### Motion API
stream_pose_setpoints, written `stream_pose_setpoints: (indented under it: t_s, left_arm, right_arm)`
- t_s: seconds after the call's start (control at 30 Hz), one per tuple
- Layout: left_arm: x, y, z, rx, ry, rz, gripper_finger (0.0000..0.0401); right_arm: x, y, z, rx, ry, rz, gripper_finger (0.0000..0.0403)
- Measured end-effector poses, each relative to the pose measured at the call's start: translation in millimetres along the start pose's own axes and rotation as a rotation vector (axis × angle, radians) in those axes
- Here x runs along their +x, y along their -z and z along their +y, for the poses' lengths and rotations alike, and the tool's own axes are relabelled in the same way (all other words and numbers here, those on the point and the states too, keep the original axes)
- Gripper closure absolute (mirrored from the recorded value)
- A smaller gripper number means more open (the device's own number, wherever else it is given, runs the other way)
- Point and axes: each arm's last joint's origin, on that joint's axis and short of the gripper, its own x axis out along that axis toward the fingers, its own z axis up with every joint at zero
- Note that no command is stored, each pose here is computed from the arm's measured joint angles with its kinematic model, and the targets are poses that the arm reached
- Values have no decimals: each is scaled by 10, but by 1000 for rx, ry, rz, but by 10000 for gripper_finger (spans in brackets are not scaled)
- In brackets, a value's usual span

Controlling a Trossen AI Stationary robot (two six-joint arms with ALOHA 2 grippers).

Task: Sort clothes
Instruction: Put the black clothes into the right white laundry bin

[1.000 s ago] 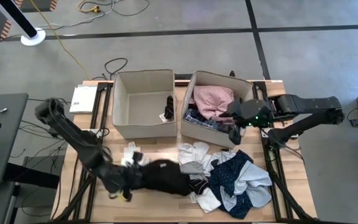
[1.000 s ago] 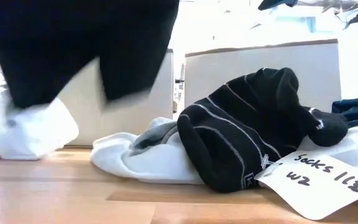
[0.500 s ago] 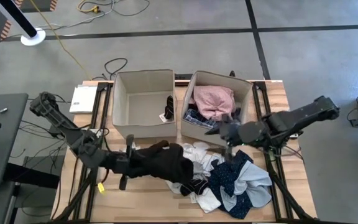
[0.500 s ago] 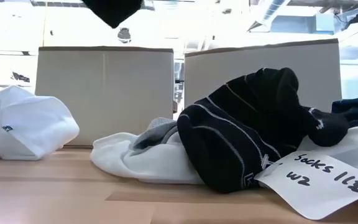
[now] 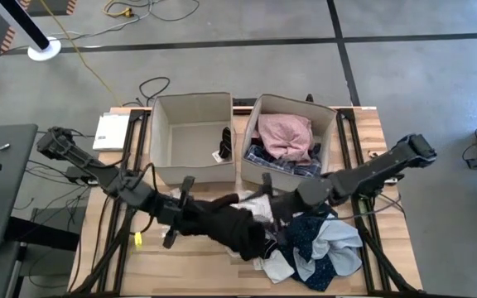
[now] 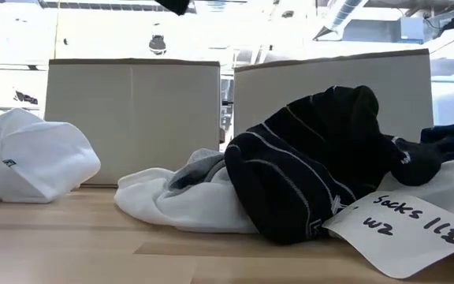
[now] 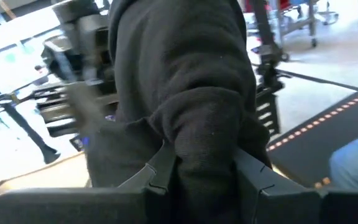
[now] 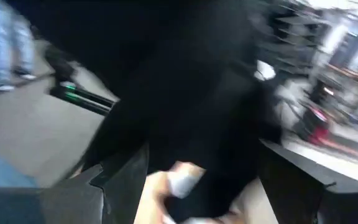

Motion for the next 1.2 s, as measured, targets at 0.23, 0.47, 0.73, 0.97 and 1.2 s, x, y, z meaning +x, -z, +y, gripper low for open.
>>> stream_pose_setpoints:
  t_s: [0.23, 0.47, 0.73, 0.97, 1.2]
  left_arm:
    - [45, 72, 192, 2, -61, 24, 320]
    - [59, 89, 307, -3, -76, 10, 320]
    - [60, 58, 395, 22, -136, -24, 320]
    - [101, 49, 415, 98, -202, -36, 320]
    - [304, 161, 355, 143, -217, -2, 321]
  right_arm:
    - [119, 70, 119, -20, -74, -22, 87]
    - [103, 9, 118, -61, -45, -71, 15]
    - [84, -137, 92, -93, -11, -228, 17]
    - [194, -105, 23, -88, 31, -301, 7]
    - [305, -65, -76, -100, 93, -392, 8]
